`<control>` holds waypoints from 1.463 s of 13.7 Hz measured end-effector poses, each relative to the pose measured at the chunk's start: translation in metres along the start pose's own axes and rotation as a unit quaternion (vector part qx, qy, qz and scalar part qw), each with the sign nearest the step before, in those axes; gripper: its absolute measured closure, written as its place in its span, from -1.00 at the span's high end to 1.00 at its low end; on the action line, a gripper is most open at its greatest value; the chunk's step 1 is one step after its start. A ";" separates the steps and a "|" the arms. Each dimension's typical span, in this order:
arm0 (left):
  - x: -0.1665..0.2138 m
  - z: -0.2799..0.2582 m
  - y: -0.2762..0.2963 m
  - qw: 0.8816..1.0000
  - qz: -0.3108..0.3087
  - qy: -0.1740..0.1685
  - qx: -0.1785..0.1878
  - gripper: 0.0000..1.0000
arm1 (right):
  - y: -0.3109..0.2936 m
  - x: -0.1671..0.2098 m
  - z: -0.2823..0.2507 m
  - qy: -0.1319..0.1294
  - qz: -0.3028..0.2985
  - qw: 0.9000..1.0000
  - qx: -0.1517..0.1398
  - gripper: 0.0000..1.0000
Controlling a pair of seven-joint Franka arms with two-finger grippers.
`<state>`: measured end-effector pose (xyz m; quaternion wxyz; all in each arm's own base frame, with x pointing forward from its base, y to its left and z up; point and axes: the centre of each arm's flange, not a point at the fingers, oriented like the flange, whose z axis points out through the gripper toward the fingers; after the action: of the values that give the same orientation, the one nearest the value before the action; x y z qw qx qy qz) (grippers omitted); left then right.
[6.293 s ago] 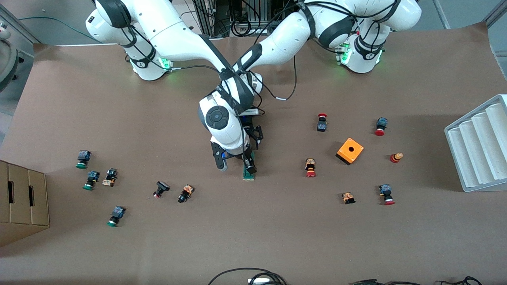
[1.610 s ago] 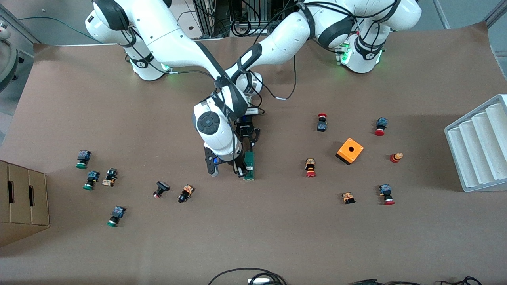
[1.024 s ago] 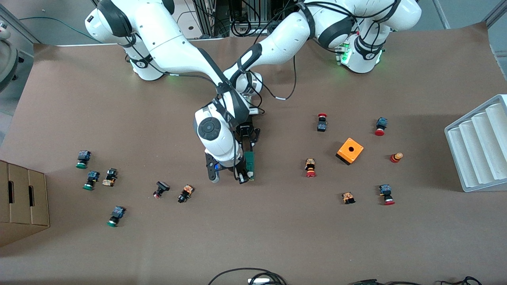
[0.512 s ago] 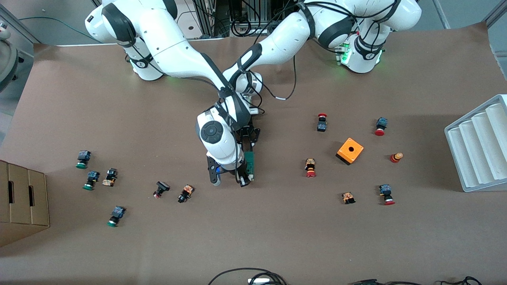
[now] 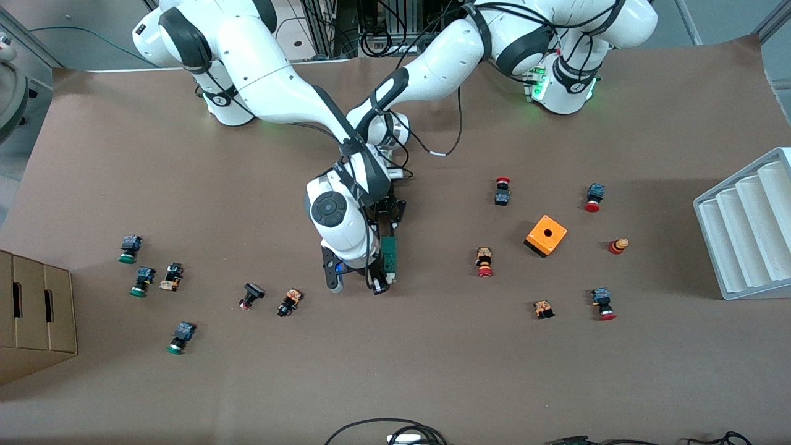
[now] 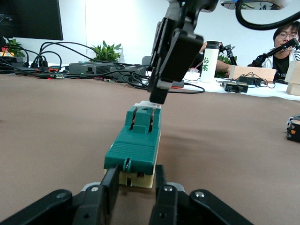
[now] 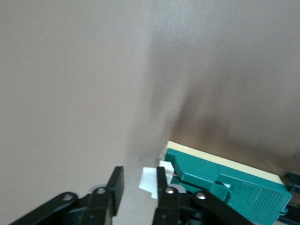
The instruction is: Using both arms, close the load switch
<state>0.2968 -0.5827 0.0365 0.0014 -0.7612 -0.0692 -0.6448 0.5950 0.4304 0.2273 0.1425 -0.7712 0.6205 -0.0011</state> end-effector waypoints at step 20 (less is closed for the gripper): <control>0.022 -0.004 0.015 0.999 -0.012 -0.016 0.029 1.00 | 0.037 0.314 -0.434 -0.048 -0.482 0.867 -0.117 1.00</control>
<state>0.2981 -0.5953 0.0597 0.0149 -0.7701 -0.0973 -0.6303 0.5543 0.0275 0.5808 0.0624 -0.9844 0.1593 0.0401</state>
